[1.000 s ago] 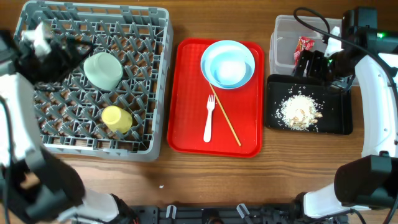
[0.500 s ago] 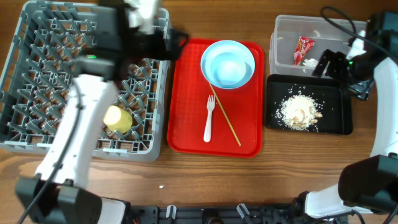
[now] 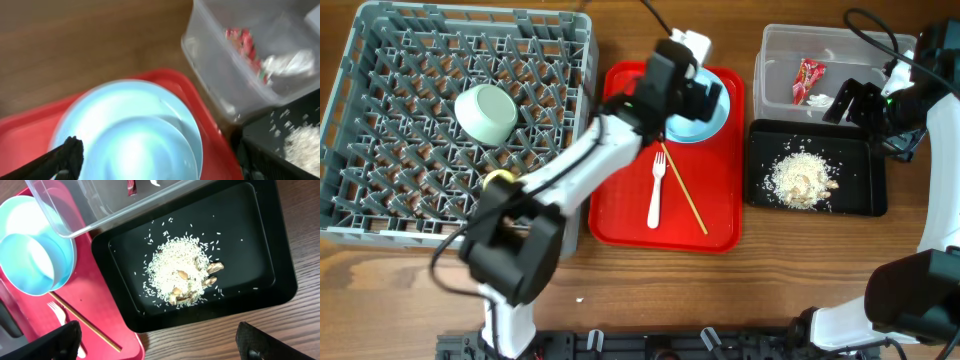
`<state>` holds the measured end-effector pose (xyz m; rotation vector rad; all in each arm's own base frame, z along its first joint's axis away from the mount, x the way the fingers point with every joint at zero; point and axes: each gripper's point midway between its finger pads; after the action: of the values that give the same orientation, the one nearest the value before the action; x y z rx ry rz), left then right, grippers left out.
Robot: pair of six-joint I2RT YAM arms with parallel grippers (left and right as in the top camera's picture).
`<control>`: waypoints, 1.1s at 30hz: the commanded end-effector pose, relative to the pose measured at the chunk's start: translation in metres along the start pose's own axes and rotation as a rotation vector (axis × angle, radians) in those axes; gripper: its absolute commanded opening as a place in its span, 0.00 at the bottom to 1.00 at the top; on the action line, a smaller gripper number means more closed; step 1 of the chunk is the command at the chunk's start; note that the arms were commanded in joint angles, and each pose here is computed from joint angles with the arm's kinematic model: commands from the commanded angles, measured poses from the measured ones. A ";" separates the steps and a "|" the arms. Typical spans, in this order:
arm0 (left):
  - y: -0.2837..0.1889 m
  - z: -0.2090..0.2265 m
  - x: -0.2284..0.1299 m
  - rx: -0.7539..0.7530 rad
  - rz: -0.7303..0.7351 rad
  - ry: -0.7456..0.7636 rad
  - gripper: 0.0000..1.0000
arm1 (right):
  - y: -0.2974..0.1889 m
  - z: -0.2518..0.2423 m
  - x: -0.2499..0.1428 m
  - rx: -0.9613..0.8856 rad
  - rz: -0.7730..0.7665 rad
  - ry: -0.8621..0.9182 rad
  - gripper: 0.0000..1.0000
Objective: Sort waste into correct bins and load items into the dishwasher rack
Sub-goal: 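Move the left gripper to the light-blue plate and grasp its rim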
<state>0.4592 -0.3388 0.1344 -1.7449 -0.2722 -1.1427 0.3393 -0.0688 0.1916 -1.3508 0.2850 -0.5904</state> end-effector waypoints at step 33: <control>0.031 0.006 -0.123 0.100 0.387 0.101 0.04 | -0.011 0.006 -0.001 0.027 -0.026 0.005 1.00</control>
<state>0.4198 -0.3130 0.0270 -1.5723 0.0466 -0.9306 0.3393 -0.0688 0.1918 -1.3507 0.2850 -0.5909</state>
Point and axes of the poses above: each gripper's point midway between its finger pads, its own y axis out along the fingers, its own z axis along the line the jaws close on, x = y × z, and after that the axes turned 5 degrees about y, right-handed
